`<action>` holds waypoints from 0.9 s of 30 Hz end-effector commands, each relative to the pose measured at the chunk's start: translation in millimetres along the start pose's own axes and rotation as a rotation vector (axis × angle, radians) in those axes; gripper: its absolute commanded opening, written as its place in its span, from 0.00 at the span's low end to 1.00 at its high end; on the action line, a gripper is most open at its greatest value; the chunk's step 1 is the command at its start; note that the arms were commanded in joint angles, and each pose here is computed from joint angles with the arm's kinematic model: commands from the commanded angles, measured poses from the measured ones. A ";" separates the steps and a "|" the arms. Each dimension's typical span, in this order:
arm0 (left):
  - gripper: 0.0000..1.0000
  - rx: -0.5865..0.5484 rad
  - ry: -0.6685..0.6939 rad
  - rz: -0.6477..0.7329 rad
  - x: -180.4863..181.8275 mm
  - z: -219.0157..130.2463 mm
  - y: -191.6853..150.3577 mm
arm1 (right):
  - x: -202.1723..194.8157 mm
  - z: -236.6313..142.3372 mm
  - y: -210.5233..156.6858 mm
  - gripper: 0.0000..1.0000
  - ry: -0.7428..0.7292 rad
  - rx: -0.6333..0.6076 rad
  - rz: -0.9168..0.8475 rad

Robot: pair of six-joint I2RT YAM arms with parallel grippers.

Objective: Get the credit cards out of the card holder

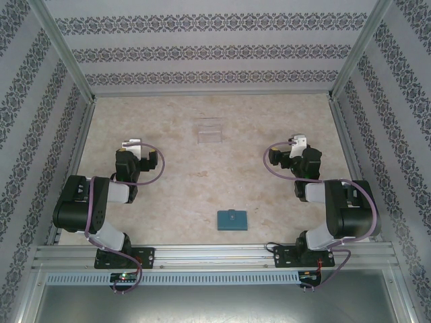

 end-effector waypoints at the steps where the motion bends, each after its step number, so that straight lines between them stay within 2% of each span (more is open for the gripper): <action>1: 1.00 -0.050 0.065 -0.039 13.4 -8.1 12.9 | 3.4 -0.3 12.9 0.98 -0.041 -0.014 -0.030; 3: 1.00 -0.049 0.069 -0.040 15.5 -11.7 19.6 | 0.5 -2.0 18.1 0.98 -0.067 -0.029 -0.022; 10: 0.99 0.007 0.110 -0.045 23.9 -20.1 43.9 | 10.4 -7.4 30.0 0.98 -0.094 0.097 -0.025; 15: 0.98 0.054 0.083 -0.144 23.2 -26.1 67.0 | 20.2 -16.6 33.2 0.97 -0.108 0.185 0.033; 20: 0.96 0.201 0.045 -0.286 18.5 -29.8 77.0 | 35.8 -26.0 33.2 0.94 -0.106 0.277 0.122; 22: 0.95 0.274 -0.005 -0.327 9.9 -29.0 79.2 | 42.6 -27.8 32.7 0.92 -0.102 0.305 0.181; 27: 0.89 0.375 -0.119 -0.437 -15.5 -22.2 86.0 | 59.1 -28.2 30.1 0.84 -0.095 0.415 0.294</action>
Point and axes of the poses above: each hand's point on the last joint's axis, 136 mm out from that joint toward the fingers, its own z axis out along the fingers, its own x axis along the line the jaws close on, y = z × x, the point moved 2 cm from there along -z, back along the fingers, and after that the axes turned 8 degrees about z, right-handed, at the moved point
